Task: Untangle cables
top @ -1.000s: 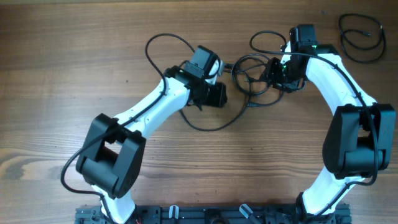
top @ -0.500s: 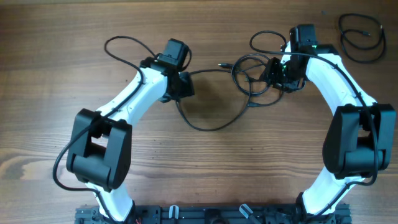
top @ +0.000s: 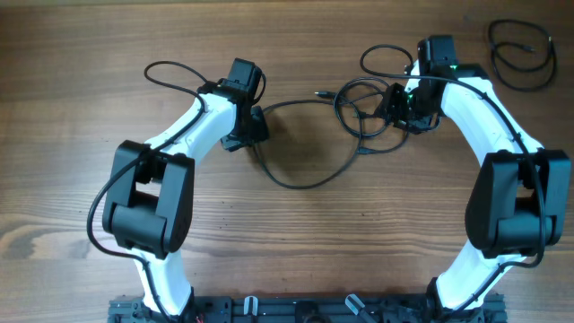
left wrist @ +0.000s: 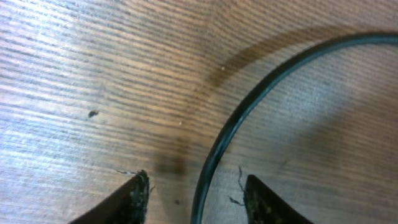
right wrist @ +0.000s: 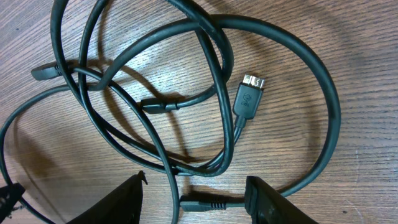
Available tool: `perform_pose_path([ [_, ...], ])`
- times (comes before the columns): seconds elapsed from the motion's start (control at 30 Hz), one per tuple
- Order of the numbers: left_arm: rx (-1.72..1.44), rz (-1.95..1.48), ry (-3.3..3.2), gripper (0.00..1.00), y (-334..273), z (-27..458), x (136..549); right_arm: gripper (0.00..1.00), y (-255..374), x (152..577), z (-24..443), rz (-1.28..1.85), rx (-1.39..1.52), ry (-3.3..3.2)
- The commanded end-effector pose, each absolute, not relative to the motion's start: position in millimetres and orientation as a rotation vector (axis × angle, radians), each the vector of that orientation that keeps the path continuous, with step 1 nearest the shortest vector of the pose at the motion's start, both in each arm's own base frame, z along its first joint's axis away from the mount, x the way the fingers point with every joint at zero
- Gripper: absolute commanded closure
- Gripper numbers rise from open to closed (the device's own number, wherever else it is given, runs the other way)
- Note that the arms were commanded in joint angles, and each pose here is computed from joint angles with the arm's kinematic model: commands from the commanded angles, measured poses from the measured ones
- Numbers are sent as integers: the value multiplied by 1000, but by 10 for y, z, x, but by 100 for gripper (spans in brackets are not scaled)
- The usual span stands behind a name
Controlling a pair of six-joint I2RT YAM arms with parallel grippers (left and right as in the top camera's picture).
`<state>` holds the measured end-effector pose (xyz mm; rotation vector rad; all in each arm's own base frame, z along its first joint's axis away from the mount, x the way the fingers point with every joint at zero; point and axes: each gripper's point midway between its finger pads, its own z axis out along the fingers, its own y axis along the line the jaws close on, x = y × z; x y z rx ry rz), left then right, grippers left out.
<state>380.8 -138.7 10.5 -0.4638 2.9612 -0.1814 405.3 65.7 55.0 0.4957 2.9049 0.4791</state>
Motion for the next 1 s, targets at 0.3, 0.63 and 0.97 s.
perform_pose_path([
  [0.3, -450, -152, 3000, 96, -1378, -125, 3771, 45, 637, 4007, 460, 444, 494, 2931],
  [0.63, -261, -347, 2649, 96, -1465, 1435, 4100, 45, 639, 4041, 466, 444, 464, 2919],
  [0.97, -152, -690, 2355, 96, -1658, 2765, 3758, 46, 798, 4161, 547, 588, 428, 2862],
])
